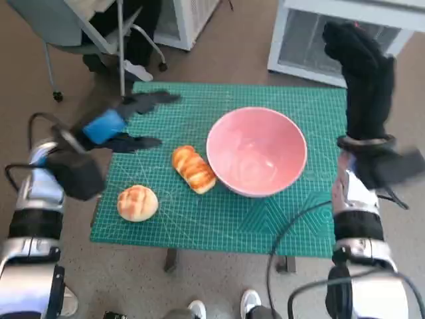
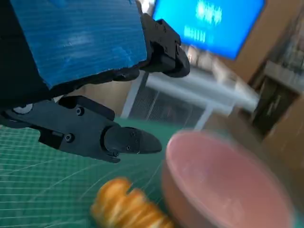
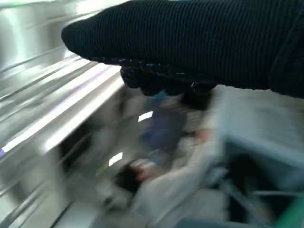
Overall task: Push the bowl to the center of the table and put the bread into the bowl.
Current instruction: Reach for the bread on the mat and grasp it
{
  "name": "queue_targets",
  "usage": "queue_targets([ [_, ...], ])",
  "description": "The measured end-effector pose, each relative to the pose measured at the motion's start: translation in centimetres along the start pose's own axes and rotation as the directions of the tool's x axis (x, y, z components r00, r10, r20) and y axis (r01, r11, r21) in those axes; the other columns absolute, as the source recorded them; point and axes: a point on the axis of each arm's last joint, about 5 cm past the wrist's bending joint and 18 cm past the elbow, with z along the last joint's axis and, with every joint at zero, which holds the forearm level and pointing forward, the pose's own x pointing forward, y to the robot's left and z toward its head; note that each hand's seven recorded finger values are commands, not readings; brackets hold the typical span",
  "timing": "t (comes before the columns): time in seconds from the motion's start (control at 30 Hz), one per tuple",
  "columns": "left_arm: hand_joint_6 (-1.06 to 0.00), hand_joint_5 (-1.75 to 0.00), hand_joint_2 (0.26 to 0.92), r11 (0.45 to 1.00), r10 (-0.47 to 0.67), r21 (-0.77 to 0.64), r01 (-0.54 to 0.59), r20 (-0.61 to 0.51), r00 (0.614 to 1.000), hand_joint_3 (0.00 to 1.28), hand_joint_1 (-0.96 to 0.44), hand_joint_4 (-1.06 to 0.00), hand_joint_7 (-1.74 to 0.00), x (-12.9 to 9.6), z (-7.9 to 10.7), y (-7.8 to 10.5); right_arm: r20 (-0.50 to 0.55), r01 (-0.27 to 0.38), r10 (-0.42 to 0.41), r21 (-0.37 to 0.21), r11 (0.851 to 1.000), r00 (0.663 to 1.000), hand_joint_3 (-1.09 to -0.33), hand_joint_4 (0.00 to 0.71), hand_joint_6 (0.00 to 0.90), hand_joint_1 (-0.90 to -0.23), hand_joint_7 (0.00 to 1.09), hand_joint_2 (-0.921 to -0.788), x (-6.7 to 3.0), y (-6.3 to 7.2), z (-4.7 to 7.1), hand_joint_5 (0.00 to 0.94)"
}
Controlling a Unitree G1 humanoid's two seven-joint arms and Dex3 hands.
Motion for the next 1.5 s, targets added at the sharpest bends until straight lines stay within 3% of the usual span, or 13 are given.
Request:
queue_targets([
  [0.27,-0.57,0.00,0.849,0.969,-0.211,0.105,0.223,-0.116,0.971,0.00,-0.24,-0.50,-0.14,1.7,-0.1,-0.5,0.091,-0.080,0.082,-0.025,0.996,0.992,-0.764,0.281,0.079,-0.576,0.56,-0.921,-0.76,-0.4,1.5,0.013],
  [0.63,-0.56,0.00,0.845,0.891,-0.337,0.220,0.398,-0.268,0.903,0.00,-0.27,-0.46,-0.10,4.5,0.3,-1.8,0.132,-0.102,0.106,-0.036,0.994,0.986,-0.762,0.269,0.036,-0.594,0.61,-0.921,-1.36,-0.7,2.9,0.003],
  [1.13,-0.53,0.00,0.847,0.849,-0.410,0.168,0.500,-0.388,0.826,0.00,-0.25,-0.41,-0.05,7.8,1.5,-3.8,0.139,-0.111,0.122,-0.080,0.991,0.983,-0.768,0.262,0.003,-0.589,0.64,-0.921,-1.74,-0.6,3.4,0.001],
  [1.5,-0.56,0.00,0.854,0.817,-0.414,0.236,0.526,-0.393,0.821,0.00,-0.23,-0.40,-0.06,9.0,2.3,-5.5,0.140,-0.109,0.123,-0.101,0.989,0.982,-0.775,0.262,-0.001,-0.584,0.65,-0.921,-1.88,-0.6,3.5,0.001],
])
